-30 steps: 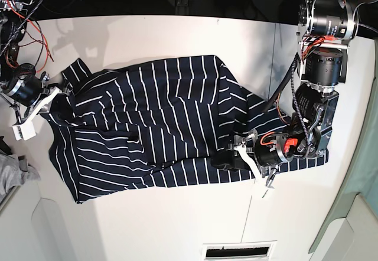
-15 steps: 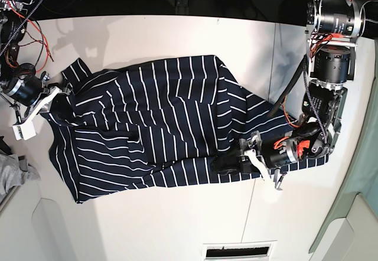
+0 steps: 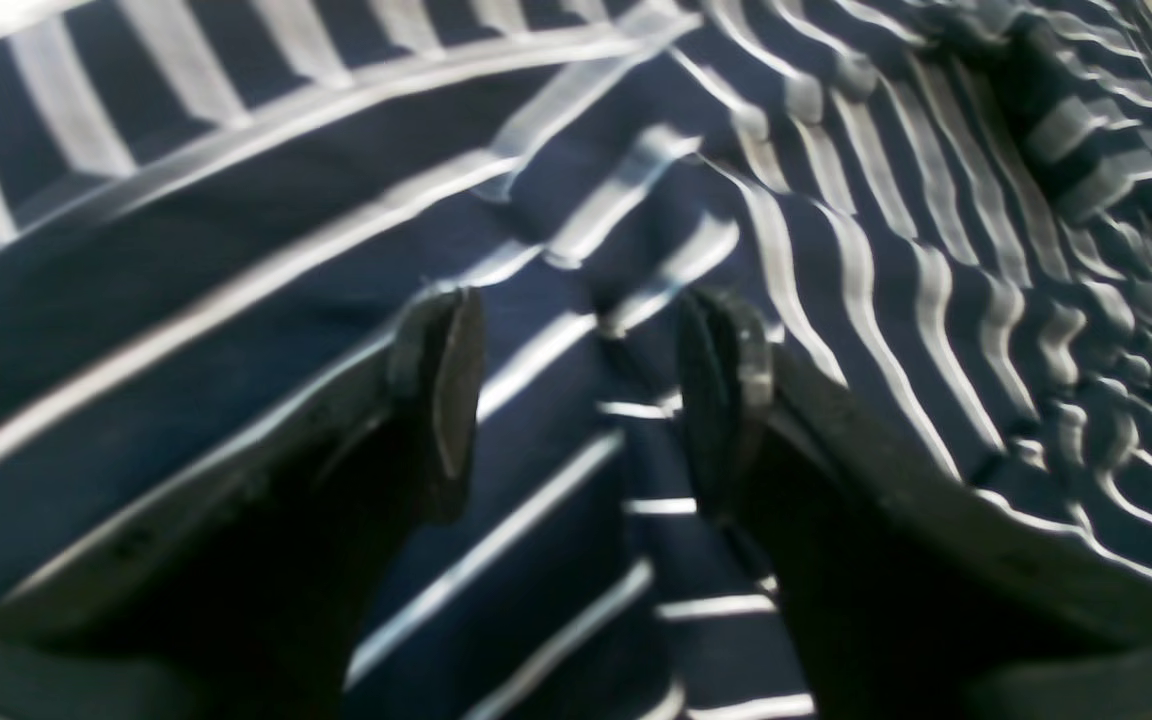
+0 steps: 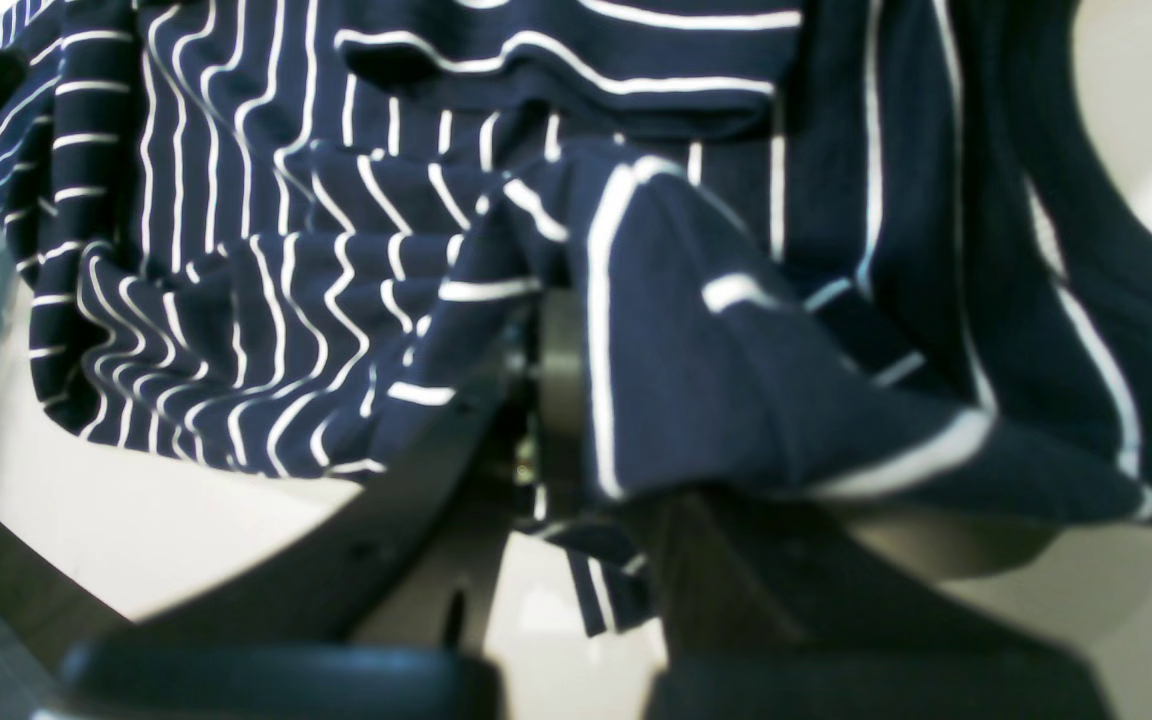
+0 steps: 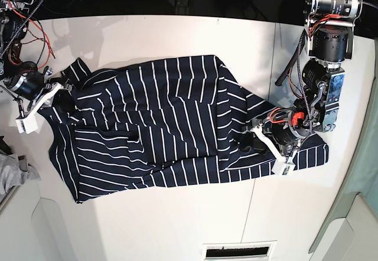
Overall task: Layout the t-shirt on the table in an organized manner, then fold the t-shirt properly
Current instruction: 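Grasp the shirt hem with the left gripper and drag it inward, then move the left gripper to the shirt's corner and grasp it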
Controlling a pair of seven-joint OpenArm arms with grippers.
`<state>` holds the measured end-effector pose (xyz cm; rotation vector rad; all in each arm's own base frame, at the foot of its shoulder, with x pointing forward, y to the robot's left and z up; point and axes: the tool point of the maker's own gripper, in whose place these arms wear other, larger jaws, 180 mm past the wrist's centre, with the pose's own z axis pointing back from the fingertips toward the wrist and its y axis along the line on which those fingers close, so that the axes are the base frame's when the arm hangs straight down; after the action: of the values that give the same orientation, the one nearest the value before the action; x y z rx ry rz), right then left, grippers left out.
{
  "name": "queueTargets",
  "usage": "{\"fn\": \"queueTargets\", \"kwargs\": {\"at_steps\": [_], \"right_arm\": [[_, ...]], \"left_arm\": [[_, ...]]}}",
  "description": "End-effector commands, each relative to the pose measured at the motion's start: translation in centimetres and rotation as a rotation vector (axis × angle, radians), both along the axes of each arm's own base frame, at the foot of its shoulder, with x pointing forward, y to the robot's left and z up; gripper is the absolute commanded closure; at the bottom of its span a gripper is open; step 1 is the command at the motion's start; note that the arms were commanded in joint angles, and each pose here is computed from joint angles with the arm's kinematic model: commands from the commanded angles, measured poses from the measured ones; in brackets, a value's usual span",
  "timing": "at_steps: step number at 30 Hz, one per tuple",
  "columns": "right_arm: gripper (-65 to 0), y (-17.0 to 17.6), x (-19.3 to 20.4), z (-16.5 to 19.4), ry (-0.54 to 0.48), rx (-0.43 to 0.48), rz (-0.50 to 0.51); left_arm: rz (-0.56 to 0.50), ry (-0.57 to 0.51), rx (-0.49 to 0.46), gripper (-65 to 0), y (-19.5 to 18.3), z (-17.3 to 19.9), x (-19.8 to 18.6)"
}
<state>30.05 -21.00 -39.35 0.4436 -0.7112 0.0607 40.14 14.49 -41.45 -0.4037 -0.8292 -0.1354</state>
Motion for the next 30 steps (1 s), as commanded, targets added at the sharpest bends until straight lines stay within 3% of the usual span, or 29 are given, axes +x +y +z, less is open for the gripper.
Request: {"fn": "queueTargets", "kwargs": {"at_steps": [1,4,12,26,30], "right_arm": [[0.0,-0.5,1.1,1.4,-0.053,0.002,-0.006],[0.0,-0.5,1.1,1.4,-0.053,0.002,-0.006],[0.0,-0.3,1.1,1.7,-0.060,0.019,-0.007],[0.0,-0.3,1.0,1.6,-0.053,0.017,-0.004],[0.0,-0.3,1.0,1.6,-0.053,0.017,-0.004]], "left_arm": [[0.017,-0.068,0.002,-32.9,0.3,2.0,1.8],[0.080,-0.094,0.032,-32.9,1.4,2.3,2.7],[0.123,-0.026,-0.020,-32.9,0.6,-0.5,2.8],[0.098,-0.018,-0.096,-32.8,-3.6,-0.6,3.2],[0.091,-0.013,-0.109,-22.7,-4.5,-0.6,3.2]]}}
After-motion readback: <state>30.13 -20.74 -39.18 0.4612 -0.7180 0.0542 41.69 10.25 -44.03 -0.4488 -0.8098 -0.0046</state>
